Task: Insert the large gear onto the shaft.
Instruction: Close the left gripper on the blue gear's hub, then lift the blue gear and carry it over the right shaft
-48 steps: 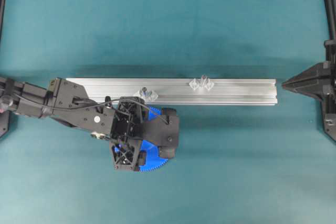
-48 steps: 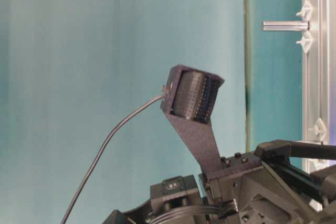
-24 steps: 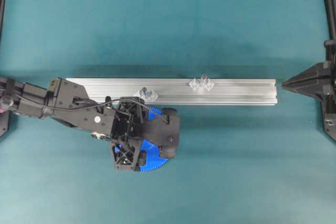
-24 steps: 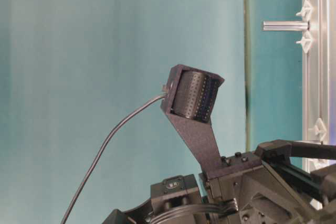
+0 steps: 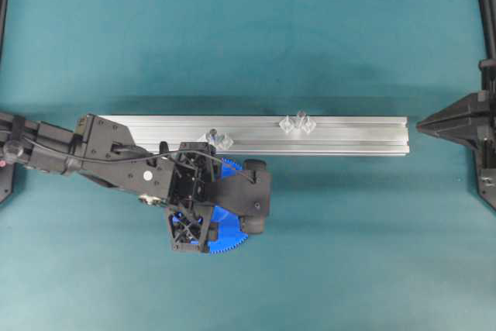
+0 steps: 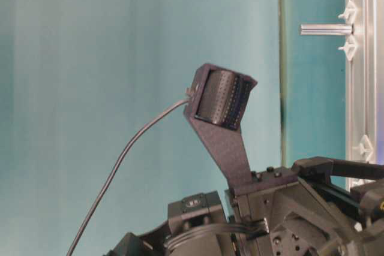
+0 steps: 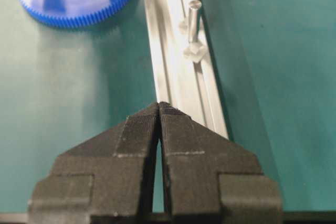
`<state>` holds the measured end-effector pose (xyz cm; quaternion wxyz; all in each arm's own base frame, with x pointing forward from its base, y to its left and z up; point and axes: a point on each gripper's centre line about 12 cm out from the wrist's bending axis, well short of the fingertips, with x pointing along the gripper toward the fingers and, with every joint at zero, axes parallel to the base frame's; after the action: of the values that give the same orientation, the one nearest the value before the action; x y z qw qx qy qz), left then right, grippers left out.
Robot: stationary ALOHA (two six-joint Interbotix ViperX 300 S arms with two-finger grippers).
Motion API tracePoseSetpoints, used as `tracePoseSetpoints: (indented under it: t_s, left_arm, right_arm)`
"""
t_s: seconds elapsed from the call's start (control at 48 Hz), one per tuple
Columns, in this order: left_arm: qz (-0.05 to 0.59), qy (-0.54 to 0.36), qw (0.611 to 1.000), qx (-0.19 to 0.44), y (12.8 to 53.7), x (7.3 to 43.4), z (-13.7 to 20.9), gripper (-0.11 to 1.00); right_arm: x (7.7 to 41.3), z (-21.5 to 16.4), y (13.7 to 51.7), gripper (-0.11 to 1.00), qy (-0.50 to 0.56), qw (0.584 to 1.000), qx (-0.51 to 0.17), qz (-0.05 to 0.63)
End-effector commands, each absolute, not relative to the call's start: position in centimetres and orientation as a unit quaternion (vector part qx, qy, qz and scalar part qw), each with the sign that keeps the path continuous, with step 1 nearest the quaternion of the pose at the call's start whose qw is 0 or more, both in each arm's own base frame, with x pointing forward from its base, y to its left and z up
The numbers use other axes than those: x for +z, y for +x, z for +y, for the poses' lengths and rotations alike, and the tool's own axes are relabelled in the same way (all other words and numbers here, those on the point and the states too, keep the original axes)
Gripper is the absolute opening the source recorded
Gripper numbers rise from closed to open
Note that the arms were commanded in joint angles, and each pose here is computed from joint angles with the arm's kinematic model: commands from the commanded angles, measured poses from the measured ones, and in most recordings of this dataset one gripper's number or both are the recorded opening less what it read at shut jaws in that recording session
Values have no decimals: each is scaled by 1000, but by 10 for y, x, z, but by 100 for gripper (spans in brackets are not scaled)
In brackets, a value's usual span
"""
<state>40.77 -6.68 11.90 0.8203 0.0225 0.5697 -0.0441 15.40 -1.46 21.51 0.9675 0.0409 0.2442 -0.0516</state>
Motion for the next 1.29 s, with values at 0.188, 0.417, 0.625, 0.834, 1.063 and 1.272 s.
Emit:
tracePoseSetpoints:
  t_s: [0.188,0.417,0.625,0.834,1.063,1.272]
  left_arm:
    - [532,34,844,-61,418,150,-74,79]
    - [503,38,861,-67,427,174,-76,79]
    - [481,53,872,-77,433,194,-76,79]
    - [458,75,882,-77,440,224,-61,79]
    - [439,121,887,-70,448,261,-22,79]
    - [418,183,887,-71,464,276,12,79]
  right_arm:
    - [219,-14,154,9,46,969,-52,236]
    - [217,-14,152,9,46,968,-52,242]
    - [216,-14,152,9,47,967,-52,244]
    - [216,-14,152,9,47,968,-52,242]
    - [216,-14,152,9,47,968,-52,242]
    - [216,-14,152,9,46,968,-52,240]
